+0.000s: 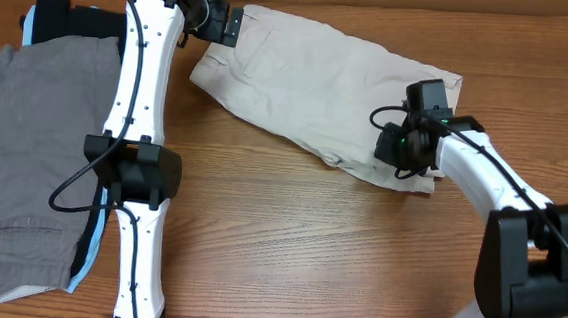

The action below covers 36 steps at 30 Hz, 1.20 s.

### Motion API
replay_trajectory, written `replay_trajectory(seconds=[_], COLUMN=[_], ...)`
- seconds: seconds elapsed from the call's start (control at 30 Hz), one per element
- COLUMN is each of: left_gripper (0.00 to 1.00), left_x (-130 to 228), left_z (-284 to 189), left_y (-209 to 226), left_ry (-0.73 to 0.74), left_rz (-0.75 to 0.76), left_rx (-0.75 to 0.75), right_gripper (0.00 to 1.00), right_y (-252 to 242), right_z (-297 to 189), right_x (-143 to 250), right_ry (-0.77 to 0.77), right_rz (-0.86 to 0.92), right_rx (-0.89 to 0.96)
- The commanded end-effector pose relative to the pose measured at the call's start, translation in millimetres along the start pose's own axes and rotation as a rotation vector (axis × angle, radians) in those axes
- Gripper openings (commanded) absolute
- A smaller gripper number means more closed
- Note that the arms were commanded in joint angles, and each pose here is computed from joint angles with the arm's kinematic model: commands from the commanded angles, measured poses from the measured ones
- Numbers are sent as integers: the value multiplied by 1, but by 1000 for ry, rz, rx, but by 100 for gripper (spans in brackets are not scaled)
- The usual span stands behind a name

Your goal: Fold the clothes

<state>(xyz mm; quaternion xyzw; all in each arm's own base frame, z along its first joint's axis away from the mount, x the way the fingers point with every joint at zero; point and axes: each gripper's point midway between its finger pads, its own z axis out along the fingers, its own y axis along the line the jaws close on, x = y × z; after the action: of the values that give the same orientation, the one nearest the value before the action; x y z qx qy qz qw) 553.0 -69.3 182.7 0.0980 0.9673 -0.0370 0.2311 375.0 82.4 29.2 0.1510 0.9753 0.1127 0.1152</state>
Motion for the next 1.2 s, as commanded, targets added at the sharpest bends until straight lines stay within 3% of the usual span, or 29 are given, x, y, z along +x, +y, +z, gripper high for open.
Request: replay_trajectory(seconds=[0.0, 0.33, 0.47, 0.63, 0.73, 0.87, 1.17], left_gripper=[100, 100, 100, 100, 100, 100, 100], left_x=[3, 10, 18, 25, 24, 19, 17], left_z=[8, 8, 8, 7, 9, 12, 47], left_y=[10, 9, 8, 6, 1, -2, 0], left_ry=[16, 46, 79, 105, 101, 81, 65], left_rz=[50, 47, 46, 39, 38, 39, 42], left_rx=[-32, -28, -23, -13, 18, 37, 39], right_gripper=[4, 4, 4, 4, 4, 4, 9], right_y=[-10, -57, -84, -125, -137, -116, -75], right_z=[13, 38, 32, 23, 15, -3, -33], right_x=[15, 79, 88, 73, 54, 14, -34], right_ry=[34, 166, 209, 194, 177, 114, 22], right_rz=[21, 119, 195, 285, 305, 232, 125], right_rx=[14, 124, 195, 208, 110, -117, -163])
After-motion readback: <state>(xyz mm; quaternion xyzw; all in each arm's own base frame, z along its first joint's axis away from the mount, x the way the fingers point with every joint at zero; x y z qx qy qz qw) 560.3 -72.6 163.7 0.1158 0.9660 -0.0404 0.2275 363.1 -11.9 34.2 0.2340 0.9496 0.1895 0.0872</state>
